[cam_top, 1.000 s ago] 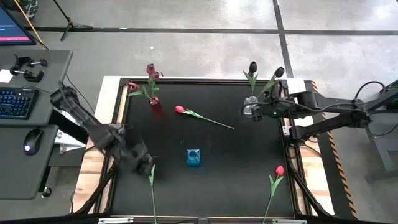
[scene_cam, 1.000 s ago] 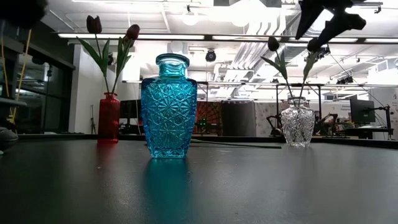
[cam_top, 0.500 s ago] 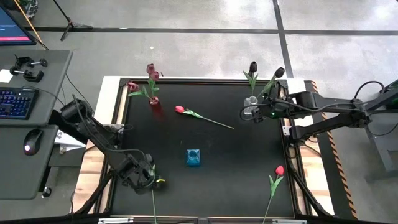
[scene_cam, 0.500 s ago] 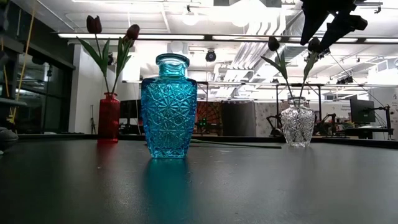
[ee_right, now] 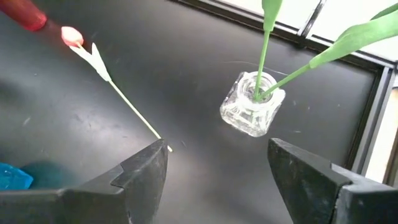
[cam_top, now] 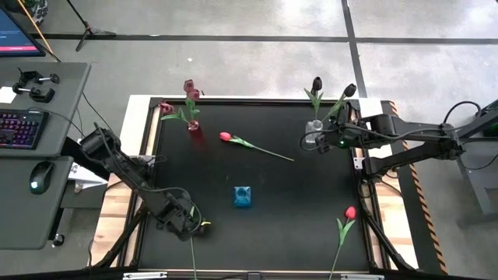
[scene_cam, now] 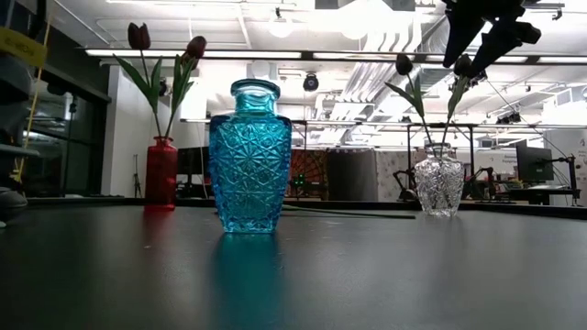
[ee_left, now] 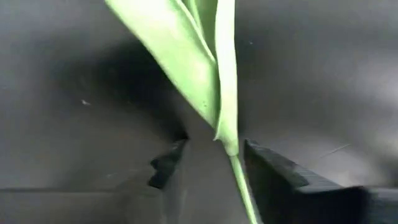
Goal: Sort flowers into vase by color
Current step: Put the black flower into the transparent vase
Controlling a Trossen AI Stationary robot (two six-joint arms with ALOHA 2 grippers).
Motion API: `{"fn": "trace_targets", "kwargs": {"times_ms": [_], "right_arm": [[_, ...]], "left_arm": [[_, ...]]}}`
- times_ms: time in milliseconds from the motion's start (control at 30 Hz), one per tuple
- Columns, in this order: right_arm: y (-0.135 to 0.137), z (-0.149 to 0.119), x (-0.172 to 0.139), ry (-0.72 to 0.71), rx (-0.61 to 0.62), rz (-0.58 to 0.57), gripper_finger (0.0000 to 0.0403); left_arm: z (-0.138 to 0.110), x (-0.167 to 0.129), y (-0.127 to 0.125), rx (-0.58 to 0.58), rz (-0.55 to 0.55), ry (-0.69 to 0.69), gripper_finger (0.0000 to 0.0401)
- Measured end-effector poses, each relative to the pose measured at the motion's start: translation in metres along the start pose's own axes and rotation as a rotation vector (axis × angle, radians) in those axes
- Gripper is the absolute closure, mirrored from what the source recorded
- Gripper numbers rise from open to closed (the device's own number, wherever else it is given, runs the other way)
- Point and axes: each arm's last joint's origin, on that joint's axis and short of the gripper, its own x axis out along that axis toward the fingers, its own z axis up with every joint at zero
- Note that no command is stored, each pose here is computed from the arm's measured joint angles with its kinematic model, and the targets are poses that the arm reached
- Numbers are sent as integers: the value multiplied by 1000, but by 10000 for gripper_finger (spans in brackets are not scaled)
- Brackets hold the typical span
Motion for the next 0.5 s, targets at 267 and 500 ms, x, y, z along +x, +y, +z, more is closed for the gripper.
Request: {"fn": "trace_targets", "kwargs": {"times_ms": [267,500], "right_arm": [[0,0,0,-6,3,-4,137],[1,1,0,-8,42,14,137]], "left_arm": [[10,-8,-1,129,-29,-81,387],[10,-66,-2,393,-309,-157,397]]}}
